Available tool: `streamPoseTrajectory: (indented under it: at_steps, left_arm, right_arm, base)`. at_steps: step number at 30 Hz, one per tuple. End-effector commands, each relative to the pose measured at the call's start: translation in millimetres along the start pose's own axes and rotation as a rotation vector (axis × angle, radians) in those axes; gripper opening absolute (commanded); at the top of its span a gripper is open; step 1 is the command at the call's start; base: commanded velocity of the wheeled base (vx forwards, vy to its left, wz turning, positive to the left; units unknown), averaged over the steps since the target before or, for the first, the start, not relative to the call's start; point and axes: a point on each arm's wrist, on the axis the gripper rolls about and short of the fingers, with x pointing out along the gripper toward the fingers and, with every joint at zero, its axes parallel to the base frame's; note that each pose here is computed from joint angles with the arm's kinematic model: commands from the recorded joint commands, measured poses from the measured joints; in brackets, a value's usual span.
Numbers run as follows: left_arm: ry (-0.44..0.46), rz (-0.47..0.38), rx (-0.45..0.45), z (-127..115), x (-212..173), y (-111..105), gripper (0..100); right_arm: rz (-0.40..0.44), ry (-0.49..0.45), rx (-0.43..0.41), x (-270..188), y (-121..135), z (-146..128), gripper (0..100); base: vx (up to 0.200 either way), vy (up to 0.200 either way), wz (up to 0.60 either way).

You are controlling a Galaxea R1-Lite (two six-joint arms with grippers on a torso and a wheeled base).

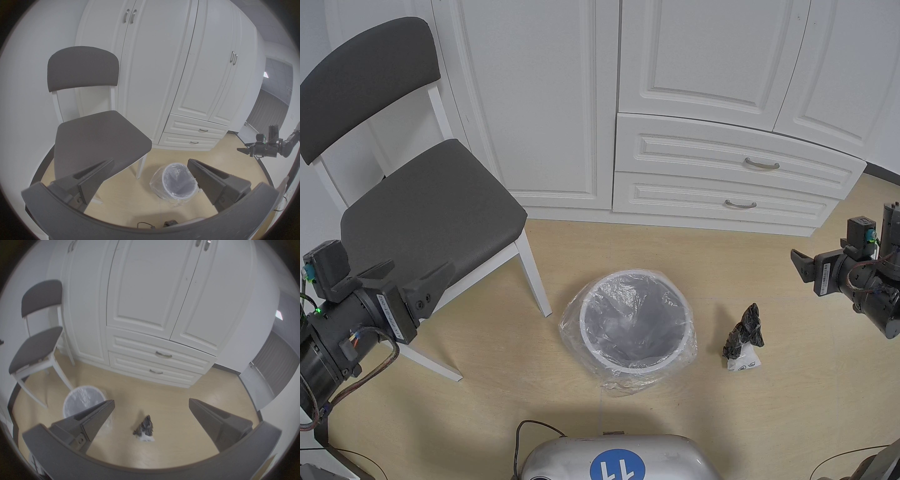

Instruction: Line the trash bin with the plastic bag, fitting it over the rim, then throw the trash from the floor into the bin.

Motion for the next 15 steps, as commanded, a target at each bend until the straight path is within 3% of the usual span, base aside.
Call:
streamPoseTrajectory:
  at_steps: [1, 5, 15]
  left_arm:
    - [-0.05, 0.01, 0.014, 4.5, -14.4, 9.4, 100]
    - [-0.048, 0.004, 0.02, 4.1, -14.3, 8.5, 100]
    - [-0.05, -0.002, 0.022, 3.9, -16.0, 8.4, 100]
  right_arm:
    - [0.049, 0.004, 0.111, 30.3, 22.8, -15.4, 100]
    - [0.065, -0.04, 0.2, 32.3, 21.3, -21.1, 100]
    - [0.193, -0.007, 0.194, 46.6, 24.1, -46.0, 100]
  base:
    - [0.0, 0.0, 0.0]
    - [0.0, 0.0, 0.0]
    - [0.0, 0.0, 0.0]
